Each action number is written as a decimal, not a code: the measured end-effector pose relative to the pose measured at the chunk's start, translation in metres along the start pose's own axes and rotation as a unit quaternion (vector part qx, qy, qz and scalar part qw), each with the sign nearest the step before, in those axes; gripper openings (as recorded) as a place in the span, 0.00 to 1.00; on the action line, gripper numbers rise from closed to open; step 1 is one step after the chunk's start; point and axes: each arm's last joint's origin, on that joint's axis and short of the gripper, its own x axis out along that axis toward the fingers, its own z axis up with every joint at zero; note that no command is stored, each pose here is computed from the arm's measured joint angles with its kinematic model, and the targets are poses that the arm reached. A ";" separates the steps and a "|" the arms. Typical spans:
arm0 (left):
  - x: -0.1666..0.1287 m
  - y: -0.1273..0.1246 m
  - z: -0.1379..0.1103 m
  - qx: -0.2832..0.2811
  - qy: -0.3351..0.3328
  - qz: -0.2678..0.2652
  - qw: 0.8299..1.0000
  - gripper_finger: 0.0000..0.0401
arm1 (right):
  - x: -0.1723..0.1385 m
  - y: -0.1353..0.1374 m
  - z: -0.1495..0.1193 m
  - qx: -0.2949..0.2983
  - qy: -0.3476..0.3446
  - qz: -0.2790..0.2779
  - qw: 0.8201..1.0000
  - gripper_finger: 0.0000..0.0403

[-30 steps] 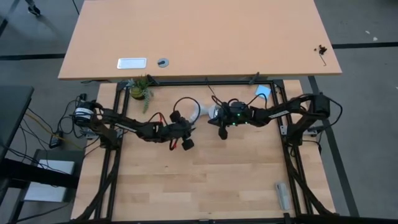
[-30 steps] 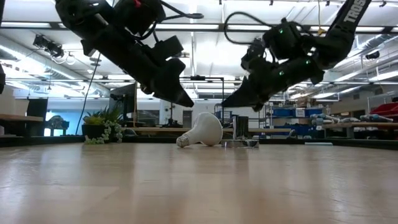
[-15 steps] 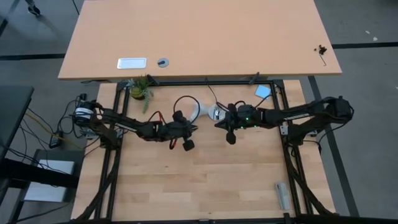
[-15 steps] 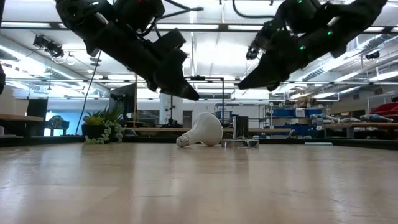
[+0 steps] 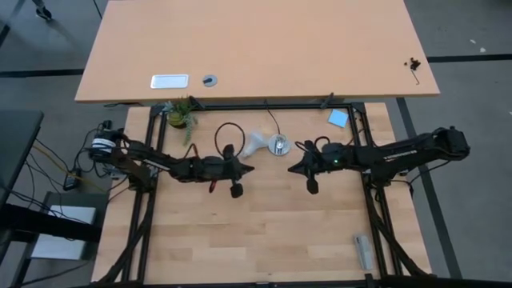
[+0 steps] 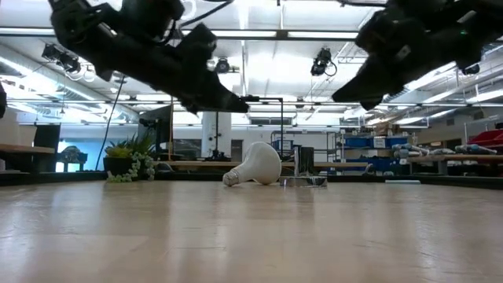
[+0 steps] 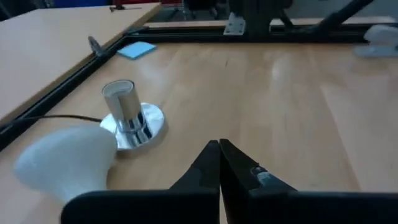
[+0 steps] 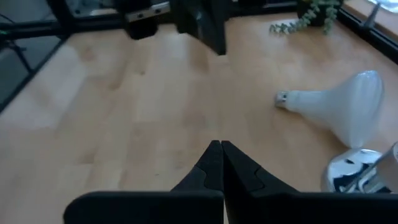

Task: Screw lightbulb
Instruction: Return to Home Position

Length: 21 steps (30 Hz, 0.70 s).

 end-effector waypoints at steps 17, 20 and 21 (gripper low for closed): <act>-0.082 0.023 -0.012 -0.024 -0.088 0.000 0.996 0.00 | -0.048 0.019 -0.027 -0.016 -0.092 0.016 0.996 0.00; -0.091 0.026 -0.018 -0.025 -0.092 0.000 0.995 0.00 | -0.052 0.021 -0.028 -0.018 -0.103 0.018 0.994 0.00; -0.093 0.026 -0.018 -0.025 -0.096 0.000 0.995 0.00 | -0.053 0.021 -0.028 -0.019 -0.104 0.016 0.994 0.00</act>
